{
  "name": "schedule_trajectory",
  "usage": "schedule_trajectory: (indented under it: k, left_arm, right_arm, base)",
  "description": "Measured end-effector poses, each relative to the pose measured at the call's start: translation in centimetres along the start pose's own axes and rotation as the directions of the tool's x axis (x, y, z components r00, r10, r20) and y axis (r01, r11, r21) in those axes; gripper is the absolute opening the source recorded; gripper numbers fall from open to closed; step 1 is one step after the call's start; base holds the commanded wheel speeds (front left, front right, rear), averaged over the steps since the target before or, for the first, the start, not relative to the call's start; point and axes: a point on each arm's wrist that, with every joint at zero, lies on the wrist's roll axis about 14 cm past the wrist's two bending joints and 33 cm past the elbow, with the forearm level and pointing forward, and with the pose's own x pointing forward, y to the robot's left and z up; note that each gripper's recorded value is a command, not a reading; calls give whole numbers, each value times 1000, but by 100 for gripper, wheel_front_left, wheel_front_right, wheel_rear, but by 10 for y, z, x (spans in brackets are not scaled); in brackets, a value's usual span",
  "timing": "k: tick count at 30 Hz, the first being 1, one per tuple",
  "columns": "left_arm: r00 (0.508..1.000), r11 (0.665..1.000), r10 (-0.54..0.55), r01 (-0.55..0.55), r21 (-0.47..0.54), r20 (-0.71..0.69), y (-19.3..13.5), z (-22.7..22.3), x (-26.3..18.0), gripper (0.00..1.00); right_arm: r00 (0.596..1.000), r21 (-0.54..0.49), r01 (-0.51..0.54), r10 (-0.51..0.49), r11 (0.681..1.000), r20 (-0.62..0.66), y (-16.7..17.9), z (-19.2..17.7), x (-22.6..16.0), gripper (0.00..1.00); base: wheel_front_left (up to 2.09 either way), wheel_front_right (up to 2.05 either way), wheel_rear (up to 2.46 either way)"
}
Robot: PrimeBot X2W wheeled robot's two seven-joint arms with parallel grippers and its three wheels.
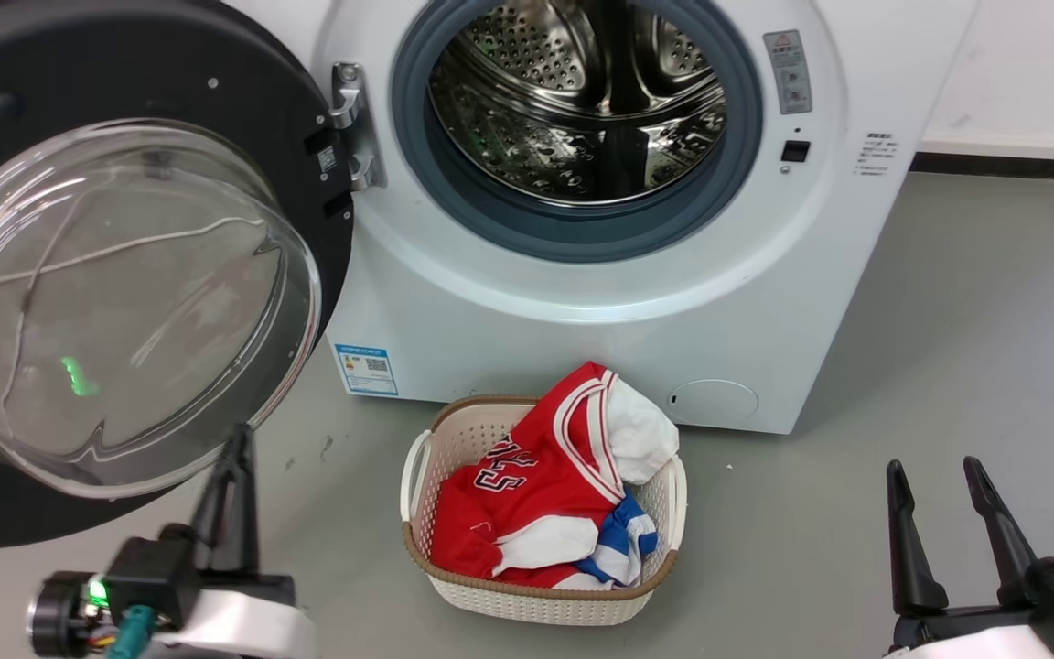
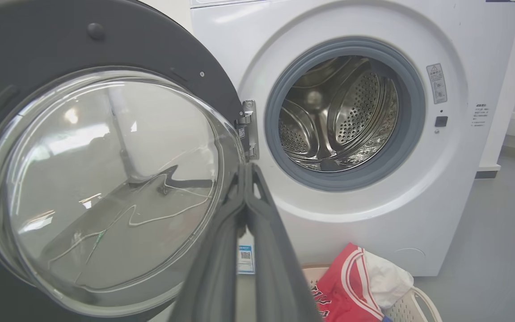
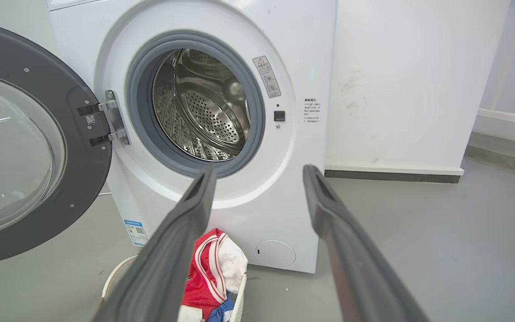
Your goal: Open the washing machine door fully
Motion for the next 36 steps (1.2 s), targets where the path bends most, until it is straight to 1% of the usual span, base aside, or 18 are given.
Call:
schedule_trajectory:
  k: [6,7,8,9,14,18,23,36]
  left_arm:
    - [995,995,-89,87,-51,-37,-37,-12,-9,0]
    - [994,994,-98,96,-59,-43,-41,-14,-10,19]
    - [993,993,-103,100,-62,-52,-44,-17,-11,46]
    - [993,993,-105,101,-63,-59,-46,-19,-12,100]
    - [990,991,-111,104,-79,-89,-54,-28,-15,100]
    - [990,993,-85,76,-86,-111,-51,-34,-17,100]
    - [990,994,-80,70,-89,-116,-52,-36,-17,100]
    - [987,992,-105,94,-89,-122,-61,-38,-18,100]
  right_arm:
    - [999,-3,40,-40,999,2,-11,3,-12,100]
    - [999,-3,44,-44,999,1,-12,3,-14,100]
    - [999,-3,46,-46,999,1,-13,3,-15,100]
    - [999,-3,47,-47,999,-1,-13,2,-17,100]
    - [998,-1,64,-64,998,-7,-17,1,-24,100]
    - [997,5,79,-79,997,-7,-20,2,-28,100]
    - [995,12,95,-95,995,-14,-24,0,-34,100]
    - [994,27,108,-107,994,-24,-26,-3,-39,100]
  base:
    - [0,0,0]
    - [0,0,0]
    - [0,0,0]
    - [0,0,0]
    - [0,0,0]
    - [0,0,0]
    - [0,0,0]
    - [0,0,0]
